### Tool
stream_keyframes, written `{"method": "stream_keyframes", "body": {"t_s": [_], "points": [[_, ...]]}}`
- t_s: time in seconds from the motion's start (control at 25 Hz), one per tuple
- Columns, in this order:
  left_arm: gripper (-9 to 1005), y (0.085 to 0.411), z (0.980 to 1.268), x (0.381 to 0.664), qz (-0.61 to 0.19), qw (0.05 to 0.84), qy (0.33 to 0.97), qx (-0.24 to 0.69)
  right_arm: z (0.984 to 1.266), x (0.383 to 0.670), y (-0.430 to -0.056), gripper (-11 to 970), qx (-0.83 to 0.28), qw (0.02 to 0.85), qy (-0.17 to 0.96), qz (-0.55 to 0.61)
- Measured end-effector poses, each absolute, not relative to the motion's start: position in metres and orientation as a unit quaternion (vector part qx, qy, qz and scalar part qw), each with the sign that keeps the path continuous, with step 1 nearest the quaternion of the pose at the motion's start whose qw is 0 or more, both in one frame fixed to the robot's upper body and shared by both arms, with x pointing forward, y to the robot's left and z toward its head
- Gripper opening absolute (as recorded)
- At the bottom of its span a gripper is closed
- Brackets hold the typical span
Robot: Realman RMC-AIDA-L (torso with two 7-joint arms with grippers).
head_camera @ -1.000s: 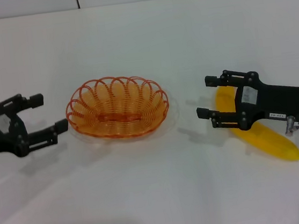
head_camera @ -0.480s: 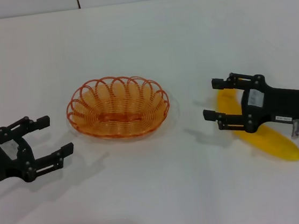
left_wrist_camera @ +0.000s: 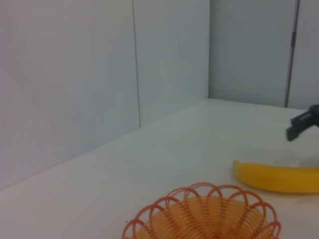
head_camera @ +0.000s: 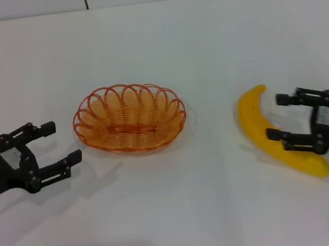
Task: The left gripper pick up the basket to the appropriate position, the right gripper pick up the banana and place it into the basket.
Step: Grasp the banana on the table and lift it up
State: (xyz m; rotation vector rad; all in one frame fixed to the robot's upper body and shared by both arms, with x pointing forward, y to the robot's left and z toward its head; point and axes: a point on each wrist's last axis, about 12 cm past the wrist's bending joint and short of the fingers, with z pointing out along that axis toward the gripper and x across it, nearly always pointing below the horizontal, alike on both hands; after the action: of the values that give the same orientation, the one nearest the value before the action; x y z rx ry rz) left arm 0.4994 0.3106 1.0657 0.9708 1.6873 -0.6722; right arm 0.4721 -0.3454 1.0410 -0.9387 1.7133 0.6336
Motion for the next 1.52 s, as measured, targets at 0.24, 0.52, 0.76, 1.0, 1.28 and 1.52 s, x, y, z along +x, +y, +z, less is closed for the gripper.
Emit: {"method": "stream_keyframes", "body": {"t_s": [0.24, 0.52, 0.76, 1.0, 1.28, 1.52], "points": [[831, 0.314, 1.066, 0.501, -0.276, 0.522, 0.704, 0.395, 1.044, 0.462, -0.355, 771, -0.370, 0.492, 0.736, 0.282], [831, 0.313, 1.064, 0.501, -0.277, 0.523, 0.703, 0.394, 1.041, 0.475, -0.344, 770, -0.364, 0.471, 0.746, 0.299], [831, 0.315, 1.063, 0.501, -0.278, 0.527, 0.706, 0.384, 1.035, 0.482, -0.340, 770, -0.360, 0.435, 0.769, 0.300], [831, 0.314, 1.063, 0.502, -0.279, 0.528, 0.704, 0.385, 1.033, 0.482, -0.342, 771, -0.362, 0.426, 0.777, 0.291], [831, 0.314, 1.064, 0.501, -0.284, 0.528, 0.701, 0.387, 1.028, 0.483, -0.345, 771, -0.352, 0.418, 0.791, 0.276], [831, 0.313, 1.064, 0.501, -0.284, 0.529, 0.700, 0.386, 1.025, 0.482, -0.345, 770, -0.351, 0.406, 0.797, 0.277]]}}
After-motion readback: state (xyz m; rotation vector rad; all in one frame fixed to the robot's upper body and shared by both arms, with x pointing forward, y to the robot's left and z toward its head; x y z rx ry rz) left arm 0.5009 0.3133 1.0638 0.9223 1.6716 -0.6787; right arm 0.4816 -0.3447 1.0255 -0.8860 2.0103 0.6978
